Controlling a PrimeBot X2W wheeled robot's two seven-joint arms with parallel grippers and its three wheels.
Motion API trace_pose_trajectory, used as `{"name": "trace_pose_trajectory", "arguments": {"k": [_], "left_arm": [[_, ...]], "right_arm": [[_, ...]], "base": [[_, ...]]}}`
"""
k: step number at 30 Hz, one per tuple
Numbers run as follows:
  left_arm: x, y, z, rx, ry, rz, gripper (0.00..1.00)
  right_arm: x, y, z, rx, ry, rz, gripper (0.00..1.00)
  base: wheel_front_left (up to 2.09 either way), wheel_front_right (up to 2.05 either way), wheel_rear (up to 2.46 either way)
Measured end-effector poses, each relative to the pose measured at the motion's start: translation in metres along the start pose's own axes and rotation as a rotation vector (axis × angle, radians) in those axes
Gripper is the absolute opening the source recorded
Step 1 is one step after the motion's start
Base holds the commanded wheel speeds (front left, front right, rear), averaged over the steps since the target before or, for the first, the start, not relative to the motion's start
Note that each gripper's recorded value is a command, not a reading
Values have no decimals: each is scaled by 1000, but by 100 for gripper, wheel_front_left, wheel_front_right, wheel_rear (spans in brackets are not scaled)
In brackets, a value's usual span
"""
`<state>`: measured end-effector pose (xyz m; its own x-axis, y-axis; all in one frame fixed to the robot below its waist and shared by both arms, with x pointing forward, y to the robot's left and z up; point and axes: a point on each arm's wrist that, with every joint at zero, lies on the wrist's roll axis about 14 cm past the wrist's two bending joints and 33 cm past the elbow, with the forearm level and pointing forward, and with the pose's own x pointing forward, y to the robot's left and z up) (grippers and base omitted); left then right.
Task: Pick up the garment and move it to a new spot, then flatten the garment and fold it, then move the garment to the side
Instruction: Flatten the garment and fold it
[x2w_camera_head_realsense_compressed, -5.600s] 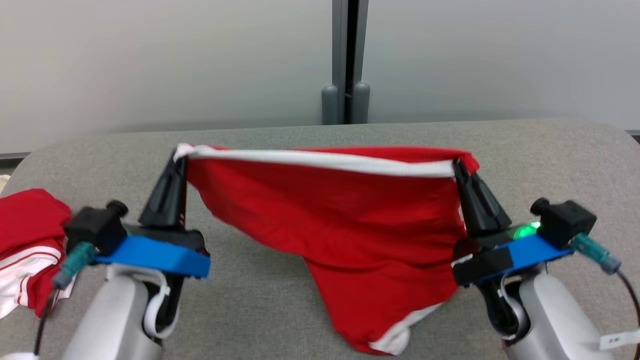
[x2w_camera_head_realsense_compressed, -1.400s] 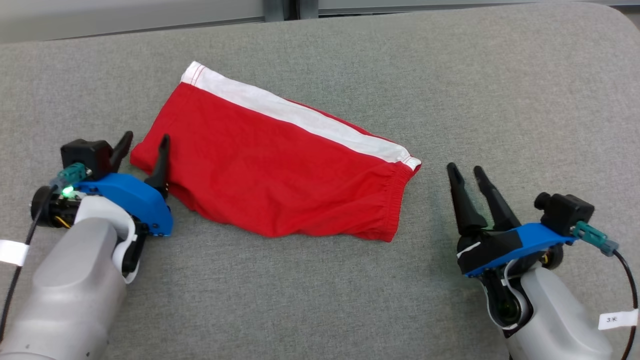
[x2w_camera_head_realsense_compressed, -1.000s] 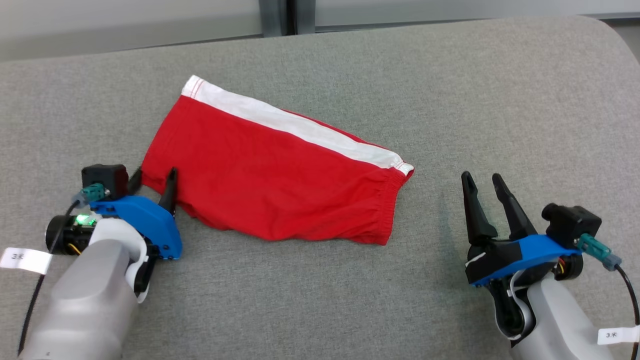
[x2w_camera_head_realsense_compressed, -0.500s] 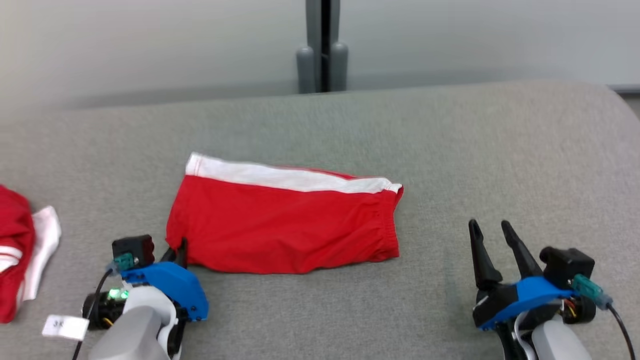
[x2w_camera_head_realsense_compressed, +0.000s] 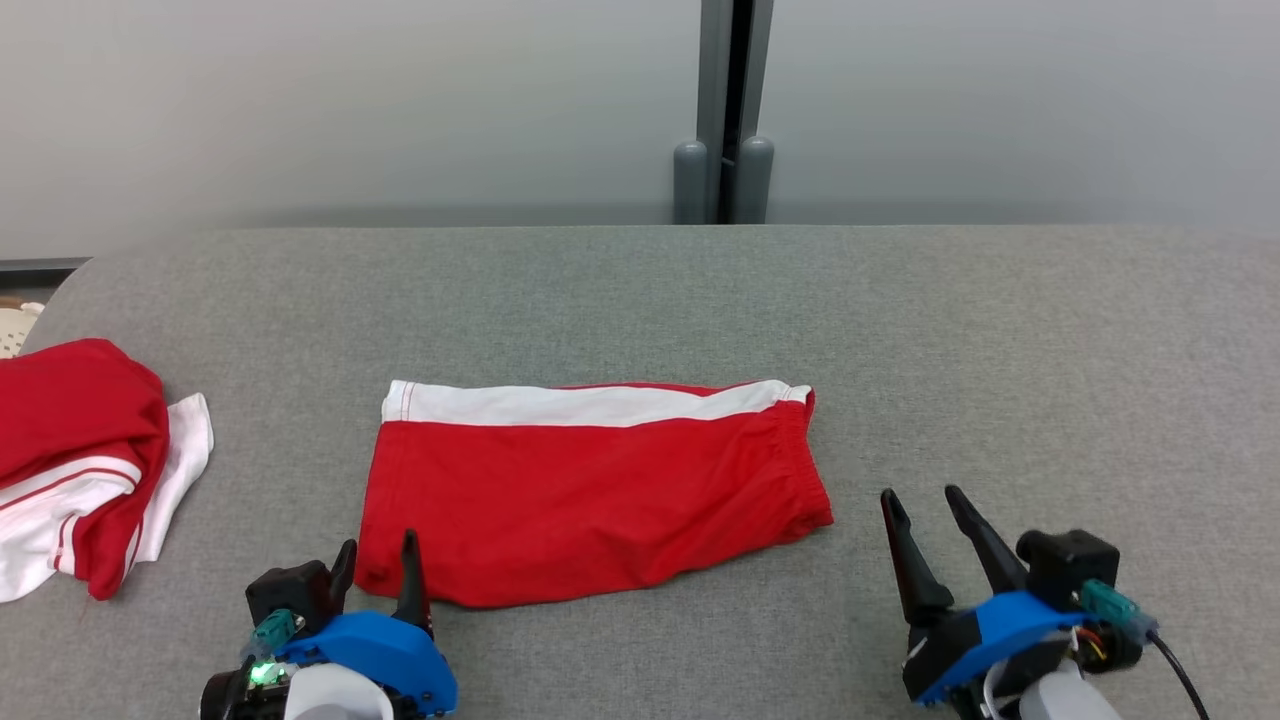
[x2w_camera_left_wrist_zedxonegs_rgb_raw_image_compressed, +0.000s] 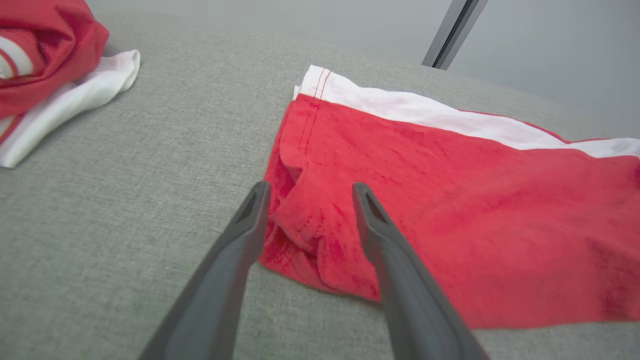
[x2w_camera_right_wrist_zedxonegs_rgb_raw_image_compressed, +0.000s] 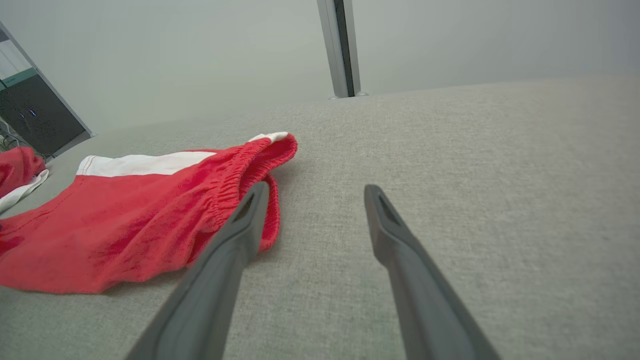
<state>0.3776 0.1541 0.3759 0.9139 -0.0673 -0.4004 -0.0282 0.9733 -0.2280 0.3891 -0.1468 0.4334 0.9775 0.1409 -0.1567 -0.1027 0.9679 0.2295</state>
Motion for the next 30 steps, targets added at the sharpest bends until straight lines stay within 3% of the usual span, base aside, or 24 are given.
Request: {"name": "trace_pose_trajectory", "arguments": {"k": [8,12,19,24,25,26,27,30], "left_arm": [[-9,-1,7,14,-64,0,100],[-12,4,8,19,-75,5,100],[-16,15,5,17,-76,35,100],[-17,21,2,17,-71,48,100],[-16,21,2,18,-71,48,100],[-16,21,2,19,-70,45,100],[-16,20,2,19,-70,44,100],[-16,19,1,19,-67,40,100]], "right_arm": [[45,45,26,-46,-48,140,100],[56,58,7,-62,25,178,100],[50,39,-55,-70,230,123,100],[46,46,-70,-30,272,138,100],[45,47,-71,-21,276,141,72],[44,49,-72,-13,278,146,25],[43,50,-73,-4,279,146,0],[42,53,-72,26,274,146,0]], "base": [[0,0,0],[0,0,0],[0,0,0],[0,0,0],[0,0,0],[0,0,0],[0,0,0],[0,0,0]]}}
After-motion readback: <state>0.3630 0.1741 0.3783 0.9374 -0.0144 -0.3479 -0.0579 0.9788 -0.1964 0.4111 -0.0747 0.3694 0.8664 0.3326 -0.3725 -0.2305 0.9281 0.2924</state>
